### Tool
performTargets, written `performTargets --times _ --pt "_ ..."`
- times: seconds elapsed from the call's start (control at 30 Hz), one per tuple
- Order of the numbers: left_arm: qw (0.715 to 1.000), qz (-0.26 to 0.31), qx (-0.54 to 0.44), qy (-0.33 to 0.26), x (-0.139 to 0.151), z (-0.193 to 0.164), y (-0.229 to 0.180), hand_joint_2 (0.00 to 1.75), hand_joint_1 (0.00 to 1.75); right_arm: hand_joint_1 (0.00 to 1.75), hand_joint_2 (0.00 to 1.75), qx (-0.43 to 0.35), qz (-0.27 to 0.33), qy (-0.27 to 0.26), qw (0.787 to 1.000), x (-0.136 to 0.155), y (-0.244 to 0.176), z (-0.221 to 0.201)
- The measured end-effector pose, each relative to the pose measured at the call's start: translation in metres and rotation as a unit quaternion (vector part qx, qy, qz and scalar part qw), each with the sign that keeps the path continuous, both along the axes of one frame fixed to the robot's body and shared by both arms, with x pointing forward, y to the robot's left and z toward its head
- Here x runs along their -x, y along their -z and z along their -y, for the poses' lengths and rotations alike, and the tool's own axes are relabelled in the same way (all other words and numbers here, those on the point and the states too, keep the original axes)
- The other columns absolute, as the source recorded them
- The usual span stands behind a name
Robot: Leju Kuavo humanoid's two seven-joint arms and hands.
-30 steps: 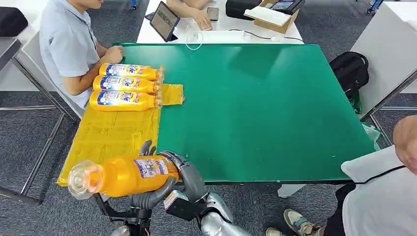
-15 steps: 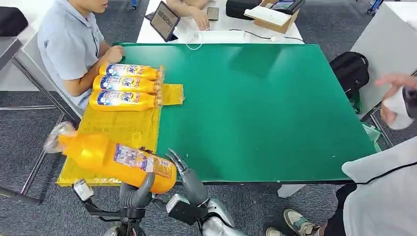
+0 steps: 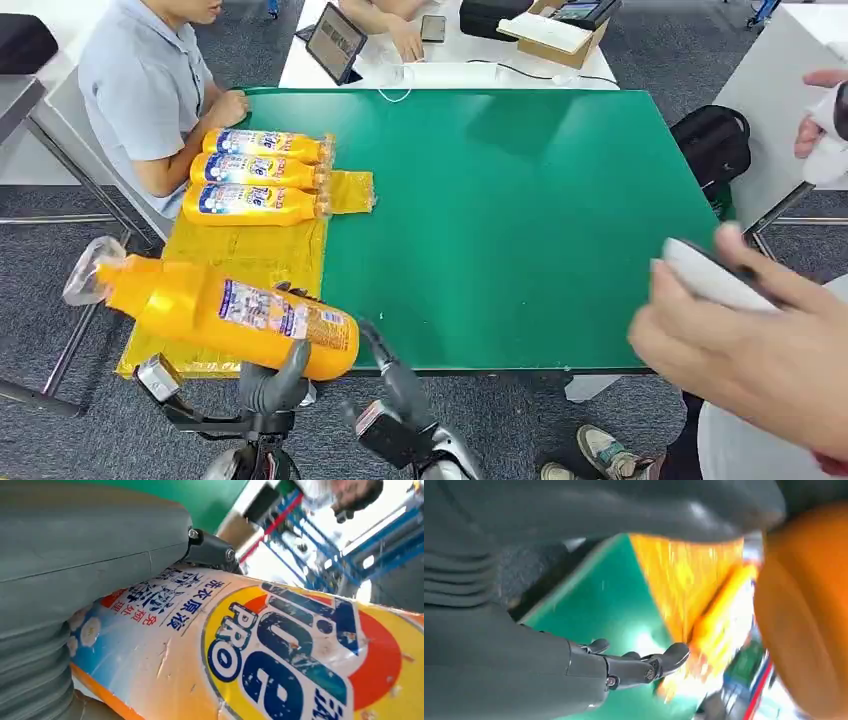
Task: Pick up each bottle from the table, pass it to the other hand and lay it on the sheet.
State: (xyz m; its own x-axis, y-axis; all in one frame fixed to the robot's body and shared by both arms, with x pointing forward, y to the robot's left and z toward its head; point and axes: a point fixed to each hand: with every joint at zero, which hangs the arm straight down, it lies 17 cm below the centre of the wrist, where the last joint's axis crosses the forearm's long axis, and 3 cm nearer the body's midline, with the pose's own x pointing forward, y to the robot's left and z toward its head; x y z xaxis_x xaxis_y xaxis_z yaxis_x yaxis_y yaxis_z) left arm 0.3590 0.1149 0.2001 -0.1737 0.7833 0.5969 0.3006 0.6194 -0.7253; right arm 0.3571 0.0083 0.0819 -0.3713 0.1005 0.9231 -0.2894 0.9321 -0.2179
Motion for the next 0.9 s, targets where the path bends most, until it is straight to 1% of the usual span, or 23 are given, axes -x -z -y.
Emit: performTargets --times 0.03,0.07,0.13,0.17,0.2,0.23,0.27,0.3,0.33,0.37,0.4,0.43,0.47,0.5,0.53,0.57,0.67,0.7,0.77,0.8,0.83,0.87,0.9 --pt "0.999 -0.009 -0.036 -0.031 -0.005 -0.007 0.004 1.75 1.75 0.0 0.0 -0.004 0.002 0.023 1.0 -0.004 -0.002 0.012" --pt "0.993 -0.018 -0.092 -0.077 -0.01 -0.017 0.011 1.75 1.75 0.0 0.0 -0.009 0.005 0.05 0.999 -0.008 -0.004 0.027" --pt "0.96 -0.021 -0.205 -0.191 -0.02 -0.048 0.015 1.75 1.75 0.0 0.0 -0.015 0.011 0.099 0.995 -0.014 -0.008 0.054" --pt "0.928 -0.013 -0.268 -0.257 -0.024 -0.067 0.014 1.75 1.75 0.0 0.0 -0.018 0.014 0.122 0.992 -0.017 -0.011 0.069" --pt "0.886 0.003 -0.334 -0.322 -0.027 -0.083 0.009 1.75 1.75 0.0 0.0 -0.023 0.018 0.14 0.99 -0.02 -0.014 0.081" --pt "0.847 0.028 -0.386 -0.365 -0.029 -0.092 0.001 1.75 1.75 0.0 0.0 -0.026 0.018 0.152 0.988 -0.02 -0.015 0.09" --pt "0.792 0.072 -0.457 -0.399 -0.031 -0.093 -0.006 1.75 1.75 0.0 0.0 -0.029 0.021 0.168 0.985 -0.023 -0.017 0.103" --pt "0.754 0.098 -0.499 -0.415 -0.038 -0.095 -0.01 1.75 1.75 0.0 0.0 -0.032 0.022 0.177 0.983 -0.024 -0.018 0.11" --pt "0.718 0.11 -0.538 -0.429 -0.046 -0.101 -0.01 1.75 1.75 0.0 0.0 -0.034 0.024 0.182 0.982 -0.026 -0.02 0.115" --pt "0.672 0.115 -0.584 -0.44 -0.055 -0.112 -0.005 1.75 1.71 0.0 0.0 -0.038 0.026 0.183 0.982 -0.027 -0.023 0.117" --pt "0.642 0.115 -0.611 -0.448 -0.062 -0.122 -0.003 1.75 1.64 0.0 0.0 -0.041 0.028 0.182 0.982 -0.027 -0.025 0.117" --pt "0.61 0.108 -0.64 -0.455 -0.069 -0.136 0.002 1.75 1.68 0.0 0.0 -0.045 0.031 0.182 0.982 -0.026 -0.029 0.117" --pt "0.582 0.11 -0.667 -0.453 -0.076 -0.141 0.005 1.75 1.54 0.0 0.0 -0.05 0.035 0.181 0.982 -0.025 -0.033 0.118" --pt "0.562 0.106 -0.683 -0.454 -0.082 -0.147 0.007 1.75 1.43 0.0 0.0 -0.052 0.038 0.181 0.981 -0.025 -0.036 0.118" --pt "0.544 0.098 -0.7 -0.452 -0.088 -0.154 0.013 1.75 1.41 0.0 0.0 -0.056 0.044 0.181 0.981 -0.025 -0.042 0.117" --pt "0.529 0.091 -0.714 -0.449 -0.093 -0.159 0.017 1.75 1.47 0.0 0.0 -0.06 0.05 0.18 0.98 -0.025 -0.047 0.117" --pt "0.47 0.049 -0.777 -0.417 -0.113 -0.174 0.042 1.75 1.54 0.0 0.0 -0.079 0.064 0.175 0.979 -0.024 -0.064 0.115" --pt "0.45 0.027 -0.798 -0.401 -0.12 -0.178 0.055 1.75 1.5 0.0 0.0 -0.085 0.067 0.17 0.979 -0.023 -0.069 0.113" --pt "0.424 -0.03 -0.825 -0.372 -0.133 -0.191 0.083 1.75 1.47 0.0 0.0 -0.093 0.072 0.159 0.98 -0.022 -0.075 0.108" --pt "0.422 -0.063 -0.835 -0.347 -0.139 -0.194 0.105 1.75 1.33 0.0 0.0 -0.095 0.072 0.155 0.981 -0.022 -0.077 0.105" --pt "0.42 -0.084 -0.843 -0.326 -0.142 -0.196 0.122 1.75 1.31 0.0 0.0 -0.097 0.073 0.152 0.981 -0.021 -0.078 0.103" --pt "0.417 -0.09 -0.851 -0.306 -0.145 -0.196 0.134 1.75 1.29 0.0 0.0 -0.099 0.072 0.148 0.981 -0.021 -0.079 0.101" --pt "0.422 -0.087 -0.856 -0.287 -0.15 -0.19 0.141 1.75 0.63 0.0 0.0 -0.102 0.071 0.144 0.982 -0.021 -0.079 0.099"
